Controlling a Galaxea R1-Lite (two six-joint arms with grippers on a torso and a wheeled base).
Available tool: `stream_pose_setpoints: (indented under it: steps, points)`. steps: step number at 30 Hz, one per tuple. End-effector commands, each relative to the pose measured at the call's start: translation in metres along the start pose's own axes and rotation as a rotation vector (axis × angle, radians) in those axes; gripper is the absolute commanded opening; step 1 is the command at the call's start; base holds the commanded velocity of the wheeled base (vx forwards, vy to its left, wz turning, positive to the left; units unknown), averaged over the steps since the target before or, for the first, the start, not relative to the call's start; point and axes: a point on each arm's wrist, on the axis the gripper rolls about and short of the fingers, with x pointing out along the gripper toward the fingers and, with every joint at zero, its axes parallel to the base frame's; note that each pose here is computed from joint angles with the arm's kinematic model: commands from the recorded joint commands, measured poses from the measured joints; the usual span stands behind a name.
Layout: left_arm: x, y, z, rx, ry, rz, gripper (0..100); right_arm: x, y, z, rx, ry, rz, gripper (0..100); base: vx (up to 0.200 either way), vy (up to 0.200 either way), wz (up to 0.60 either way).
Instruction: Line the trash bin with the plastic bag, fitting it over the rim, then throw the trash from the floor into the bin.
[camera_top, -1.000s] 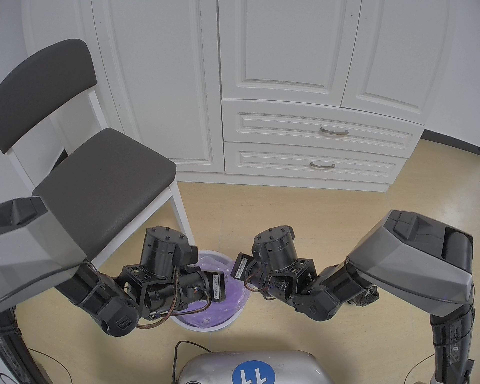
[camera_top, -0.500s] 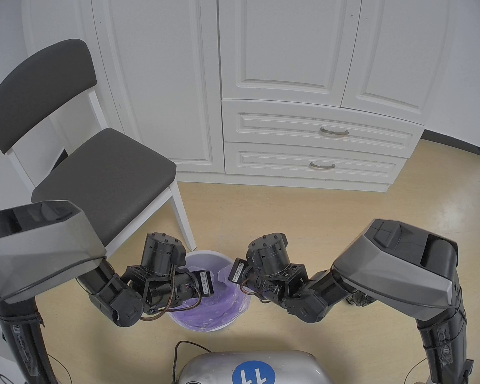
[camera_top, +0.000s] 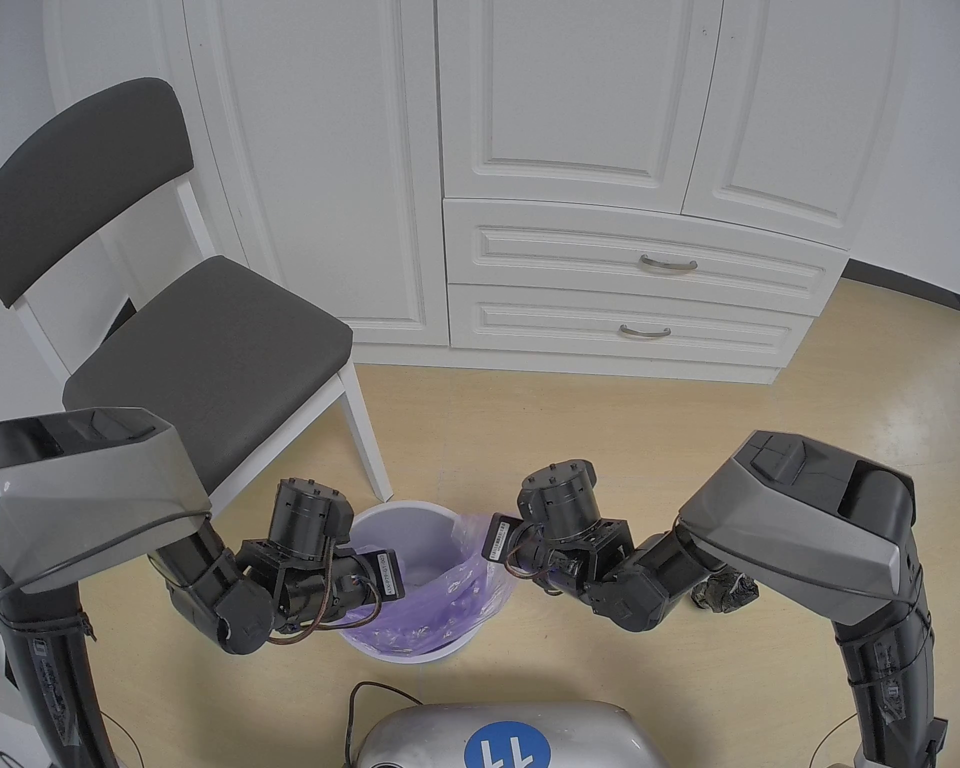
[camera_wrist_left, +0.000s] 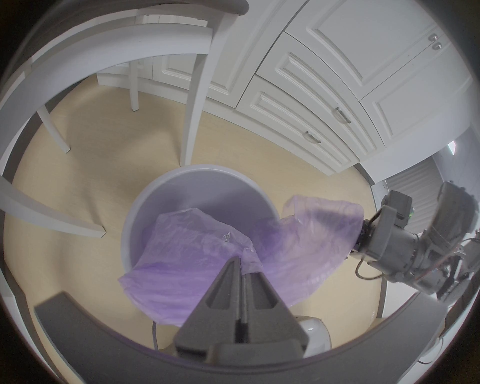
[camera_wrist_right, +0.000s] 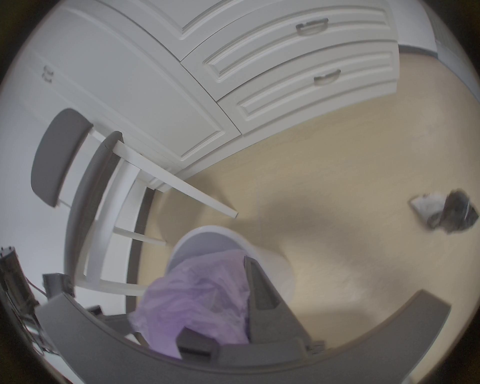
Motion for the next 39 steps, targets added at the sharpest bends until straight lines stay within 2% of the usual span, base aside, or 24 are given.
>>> stream_pose_setpoints:
  steps: [1, 4, 6, 8, 12, 19, 20, 26, 35, 39]
  points:
    - [-0.03, 0.003, 0.011, -0.011, -0.073, -0.007, 0, -0.017, -0.025, 0.015, -0.174, 0.003, -0.062, 0, 0.0, 0.0, 0.0]
    - [-0.038, 0.008, 0.012, 0.008, -0.081, 0.007, 0, -0.024, -0.029, 0.017, -0.213, 0.008, -0.074, 0, 0.0, 0.0, 0.0]
    - [-0.044, 0.016, 0.005, 0.066, -0.06, 0.038, 0, -0.026, -0.035, 0.018, -0.236, 0.013, -0.089, 0, 0.0, 0.0, 0.0]
    - [-0.052, 0.03, 0.0, 0.146, -0.047, 0.093, 0, -0.026, -0.049, 0.017, -0.3, 0.038, -0.125, 0, 0.0, 0.0, 0.0]
    - [-0.062, 0.043, -0.006, 0.205, -0.062, 0.139, 0, -0.023, -0.07, 0.013, -0.385, 0.077, -0.17, 0, 0.0, 0.0, 0.0]
    - [-0.064, 0.064, -0.017, 0.248, -0.059, 0.184, 0, -0.018, -0.086, 0.009, -0.404, 0.113, -0.189, 0, 0.0, 0.0, 0.0]
    - [-0.063, 0.074, -0.018, 0.25, -0.047, 0.213, 0, -0.018, -0.089, 0.01, -0.407, 0.118, -0.184, 0, 0.0, 0.0, 0.0]
    - [-0.055, 0.101, -0.019, 0.227, -0.013, 0.288, 0, -0.02, -0.103, 0.009, -0.446, 0.151, -0.199, 0, 0.0, 0.0, 0.0]
    - [-0.055, 0.107, -0.018, 0.243, -0.008, 0.305, 0, -0.029, -0.118, 0.008, -0.517, 0.204, -0.199, 0, 0.0, 0.0, 0.0]
    - [-0.064, 0.113, -0.021, 0.284, 0.011, 0.327, 0, -0.04, -0.122, 0.006, -0.573, 0.243, -0.178, 0, 0.0, 0.0, 0.0]
